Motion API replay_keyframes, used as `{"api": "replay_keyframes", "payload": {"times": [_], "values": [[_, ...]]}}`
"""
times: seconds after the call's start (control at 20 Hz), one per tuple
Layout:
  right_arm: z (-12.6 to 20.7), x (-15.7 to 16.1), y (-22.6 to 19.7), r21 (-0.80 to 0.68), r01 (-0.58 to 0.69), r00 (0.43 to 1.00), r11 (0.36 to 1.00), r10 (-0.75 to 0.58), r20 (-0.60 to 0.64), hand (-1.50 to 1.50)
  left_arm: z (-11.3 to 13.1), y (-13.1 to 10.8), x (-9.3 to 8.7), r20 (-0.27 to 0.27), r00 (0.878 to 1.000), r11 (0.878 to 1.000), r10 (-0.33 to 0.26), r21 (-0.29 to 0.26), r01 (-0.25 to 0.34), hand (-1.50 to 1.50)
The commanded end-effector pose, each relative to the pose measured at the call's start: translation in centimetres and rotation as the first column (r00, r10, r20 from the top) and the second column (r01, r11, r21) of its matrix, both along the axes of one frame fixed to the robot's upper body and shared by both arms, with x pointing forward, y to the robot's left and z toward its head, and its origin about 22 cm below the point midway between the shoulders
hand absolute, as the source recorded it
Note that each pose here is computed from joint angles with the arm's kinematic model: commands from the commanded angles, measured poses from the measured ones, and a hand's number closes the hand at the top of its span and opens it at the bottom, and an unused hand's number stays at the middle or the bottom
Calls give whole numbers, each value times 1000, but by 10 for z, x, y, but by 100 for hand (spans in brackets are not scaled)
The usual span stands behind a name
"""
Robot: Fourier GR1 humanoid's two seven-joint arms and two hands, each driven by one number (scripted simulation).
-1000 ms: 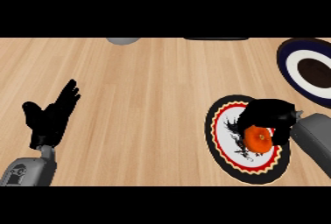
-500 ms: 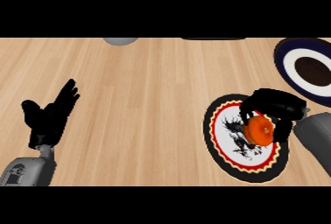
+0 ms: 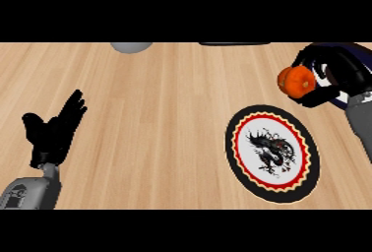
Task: Pick the squash from the plate and place it in the plate
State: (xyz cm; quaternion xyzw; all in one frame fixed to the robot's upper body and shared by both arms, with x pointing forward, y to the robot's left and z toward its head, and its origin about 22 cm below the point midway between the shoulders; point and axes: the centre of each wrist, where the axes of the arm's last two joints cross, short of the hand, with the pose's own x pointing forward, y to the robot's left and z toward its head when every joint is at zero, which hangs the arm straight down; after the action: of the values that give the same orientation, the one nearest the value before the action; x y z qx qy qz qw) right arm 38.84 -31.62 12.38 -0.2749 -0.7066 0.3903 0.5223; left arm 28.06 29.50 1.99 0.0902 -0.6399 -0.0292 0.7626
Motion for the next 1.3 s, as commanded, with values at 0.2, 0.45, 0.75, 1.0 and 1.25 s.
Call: {"api": "replay_keyframes", "payload": {"times": [0.2, 0.45, 0.75, 1.0, 1.25], "values": [[64, -8, -18, 182, 415, 867, 891, -448, 217, 150, -9, -6, 1, -10, 1000, 1000, -12, -18, 12, 0], [67, -20, -59, 291, 517, 817, 805, -566, 114, 150, -5, -19, 3, -2, 1000, 1000, -19, -6, 19, 0], [52, -25, -129, 328, 591, 762, 737, -643, 70, 150, 2, -1, -6, 25, 999, 1000, -28, -2, 28, 0], [21, -31, -164, 292, 642, 733, 709, -679, 35, 150, 15, -23, 12, 17, 998, 998, -64, -8, 64, 0], [1, -35, -177, 158, 671, 733, 724, -681, 10, 150, -1, -25, 8, 27, 998, 998, -55, -3, 55, 0]]}}
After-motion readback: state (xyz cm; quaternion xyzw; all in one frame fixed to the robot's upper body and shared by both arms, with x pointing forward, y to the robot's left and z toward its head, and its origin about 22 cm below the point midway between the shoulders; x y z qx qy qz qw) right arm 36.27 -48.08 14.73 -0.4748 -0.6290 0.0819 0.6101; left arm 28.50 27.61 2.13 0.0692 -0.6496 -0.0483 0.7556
